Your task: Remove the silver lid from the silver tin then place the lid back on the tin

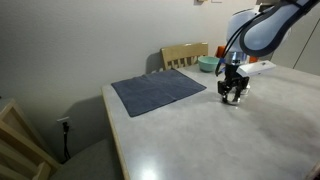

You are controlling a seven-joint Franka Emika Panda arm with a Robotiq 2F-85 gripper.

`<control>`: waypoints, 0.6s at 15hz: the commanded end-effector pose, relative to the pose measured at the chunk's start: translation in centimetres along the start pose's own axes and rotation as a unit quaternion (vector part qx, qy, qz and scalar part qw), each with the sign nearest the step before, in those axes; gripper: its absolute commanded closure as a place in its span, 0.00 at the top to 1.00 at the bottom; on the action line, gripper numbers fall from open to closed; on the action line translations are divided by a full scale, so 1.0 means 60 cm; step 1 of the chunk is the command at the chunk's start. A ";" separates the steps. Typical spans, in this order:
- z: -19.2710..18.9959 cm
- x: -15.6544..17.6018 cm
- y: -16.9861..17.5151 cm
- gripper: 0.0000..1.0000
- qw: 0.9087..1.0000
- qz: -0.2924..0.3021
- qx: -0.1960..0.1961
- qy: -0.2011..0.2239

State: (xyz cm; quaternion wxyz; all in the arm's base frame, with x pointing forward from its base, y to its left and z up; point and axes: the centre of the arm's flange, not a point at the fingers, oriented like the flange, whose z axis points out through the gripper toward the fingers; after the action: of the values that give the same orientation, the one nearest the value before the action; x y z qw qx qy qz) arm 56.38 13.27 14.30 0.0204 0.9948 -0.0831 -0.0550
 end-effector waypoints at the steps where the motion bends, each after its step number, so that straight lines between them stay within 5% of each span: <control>1: 0.049 0.005 0.011 0.93 1.000 -0.010 -0.010 0.023; 3: 0.051 0.005 0.016 1.00 0.999 -0.011 -0.015 0.026; 9: 0.022 -0.004 0.019 1.00 0.999 -0.004 -0.012 0.036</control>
State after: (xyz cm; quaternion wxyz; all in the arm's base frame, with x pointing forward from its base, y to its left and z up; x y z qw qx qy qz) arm 56.35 12.50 13.64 0.0296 0.9961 -0.0750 -0.0352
